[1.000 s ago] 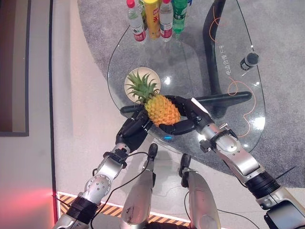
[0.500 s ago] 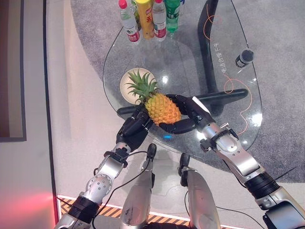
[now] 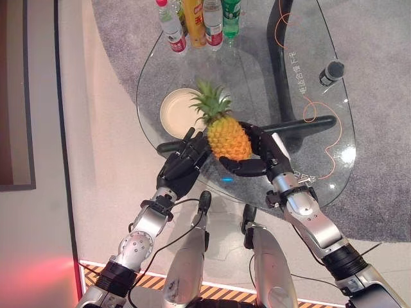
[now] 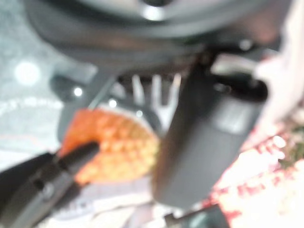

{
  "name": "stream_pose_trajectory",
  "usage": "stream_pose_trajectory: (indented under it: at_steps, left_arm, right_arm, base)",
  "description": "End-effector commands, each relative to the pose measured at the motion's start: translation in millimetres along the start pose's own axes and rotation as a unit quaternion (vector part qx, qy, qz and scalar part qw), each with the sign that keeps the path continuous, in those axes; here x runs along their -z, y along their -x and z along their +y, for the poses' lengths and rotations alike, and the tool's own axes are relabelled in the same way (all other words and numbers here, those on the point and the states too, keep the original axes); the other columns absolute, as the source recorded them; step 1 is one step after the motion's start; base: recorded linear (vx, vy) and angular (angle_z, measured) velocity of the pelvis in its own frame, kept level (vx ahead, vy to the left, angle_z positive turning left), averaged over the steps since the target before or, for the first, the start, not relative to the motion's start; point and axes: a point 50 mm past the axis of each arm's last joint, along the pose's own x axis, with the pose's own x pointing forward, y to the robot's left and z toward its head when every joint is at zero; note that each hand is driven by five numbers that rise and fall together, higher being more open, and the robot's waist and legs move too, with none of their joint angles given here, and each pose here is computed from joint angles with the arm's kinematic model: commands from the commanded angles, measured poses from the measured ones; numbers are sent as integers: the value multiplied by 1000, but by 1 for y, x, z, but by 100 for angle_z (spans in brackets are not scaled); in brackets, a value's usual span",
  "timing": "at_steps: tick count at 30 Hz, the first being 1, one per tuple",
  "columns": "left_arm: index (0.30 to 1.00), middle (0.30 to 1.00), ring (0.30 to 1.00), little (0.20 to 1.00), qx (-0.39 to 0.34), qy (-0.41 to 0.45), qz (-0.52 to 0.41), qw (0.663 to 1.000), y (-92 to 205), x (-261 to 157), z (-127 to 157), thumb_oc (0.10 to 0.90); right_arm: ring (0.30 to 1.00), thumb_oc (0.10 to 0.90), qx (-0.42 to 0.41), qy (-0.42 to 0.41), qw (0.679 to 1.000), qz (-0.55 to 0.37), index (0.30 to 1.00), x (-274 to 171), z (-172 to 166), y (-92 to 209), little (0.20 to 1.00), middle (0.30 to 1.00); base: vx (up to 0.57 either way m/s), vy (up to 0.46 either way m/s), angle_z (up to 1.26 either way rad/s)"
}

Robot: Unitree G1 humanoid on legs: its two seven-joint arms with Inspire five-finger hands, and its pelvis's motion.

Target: Pick up the fruit to the plate

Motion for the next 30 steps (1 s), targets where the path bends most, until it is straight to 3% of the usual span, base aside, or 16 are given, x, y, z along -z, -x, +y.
stream_pose_trajectory:
  at_steps: [1,8,23,30]
  left_arm:
    - [900,900,900,900,125,-13,-72,989,2,-25,-48,800]
    - [900,900,900,900,123,-15,-80,989,6,-27,-47,800]
    - [900,900,900,900,126,-19,-64,990,3,-20,-51,800]
    - [900,900,900,900,128,-20,-53,990,2,-16,-55,800]
  right_arm:
    - [300,100,3,-68,969,-236,300,-88,3,2,200,300]
    - [300,100,-23,-56,972,-227,300,-87,5,5,200,300]
    - [300,100,-232,-10,948,-219,300,-98,51,5,200,300]
    - [300,100,-368,42,904,-214,300,-103,81,15,200,300]
  base:
    - [0,0,0]
    - [0,0,0]
    - [0,0,0]
    - [2,0,0]
